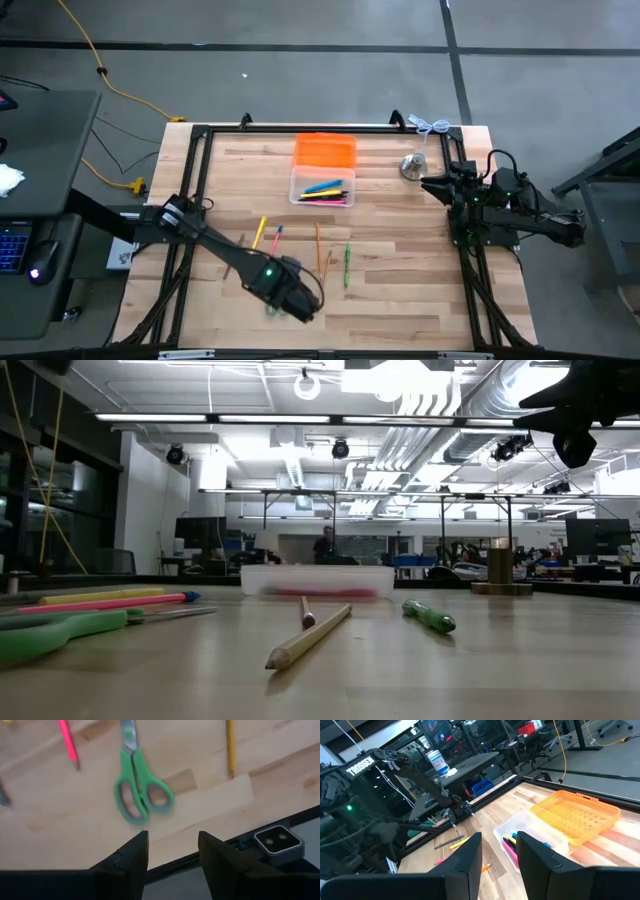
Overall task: Pick & place school supplies into a supply box
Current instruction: Put the green scissors into the transparent supply box
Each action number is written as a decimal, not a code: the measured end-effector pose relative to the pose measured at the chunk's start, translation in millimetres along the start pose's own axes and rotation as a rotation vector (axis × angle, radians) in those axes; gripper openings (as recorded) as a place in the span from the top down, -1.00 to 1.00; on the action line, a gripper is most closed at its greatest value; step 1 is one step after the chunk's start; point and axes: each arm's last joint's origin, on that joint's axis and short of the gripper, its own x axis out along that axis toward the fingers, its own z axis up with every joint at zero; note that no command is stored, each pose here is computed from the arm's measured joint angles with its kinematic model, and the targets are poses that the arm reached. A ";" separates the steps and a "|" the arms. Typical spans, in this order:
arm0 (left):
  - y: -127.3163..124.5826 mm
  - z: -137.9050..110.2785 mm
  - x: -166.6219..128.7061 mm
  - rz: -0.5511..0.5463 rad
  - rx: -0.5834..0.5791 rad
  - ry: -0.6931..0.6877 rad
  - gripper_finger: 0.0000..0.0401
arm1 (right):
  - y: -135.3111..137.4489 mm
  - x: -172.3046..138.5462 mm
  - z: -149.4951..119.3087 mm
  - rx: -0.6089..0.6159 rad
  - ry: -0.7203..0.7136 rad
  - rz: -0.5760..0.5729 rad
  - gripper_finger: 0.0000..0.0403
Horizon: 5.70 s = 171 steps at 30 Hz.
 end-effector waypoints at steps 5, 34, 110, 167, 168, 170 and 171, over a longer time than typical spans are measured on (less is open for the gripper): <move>2.2 -14.7 19.8 -0.011 -0.036 0.019 0.00 | 0.0 0.0 0.0 0.000 0.000 0.000 0.51; 24.6 -10.6 96.4 0.011 -0.110 0.004 0.00 | 1.3 0.0 -0.7 0.000 0.024 0.044 0.51; 27.3 4.6 126.6 0.015 -0.249 0.078 0.03 | 2.4 2.3 -3.7 0.001 0.094 0.098 0.51; 5.1 26.8 -24.4 0.135 0.053 -0.283 0.67 | 2.1 2.3 -3.8 0.000 0.092 0.090 0.51; 4.5 31.4 -26.3 0.136 0.074 -0.283 0.67 | 2.0 2.3 -3.7 0.000 0.091 0.087 0.51; 4.3 42.5 -29.1 0.142 0.109 -0.281 0.67 | 1.9 2.4 -3.6 -0.002 0.088 0.082 0.51; 4.5 47.6 -29.9 0.147 0.121 -0.279 0.67 | 1.9 2.4 -3.6 -0.003 0.088 0.082 0.51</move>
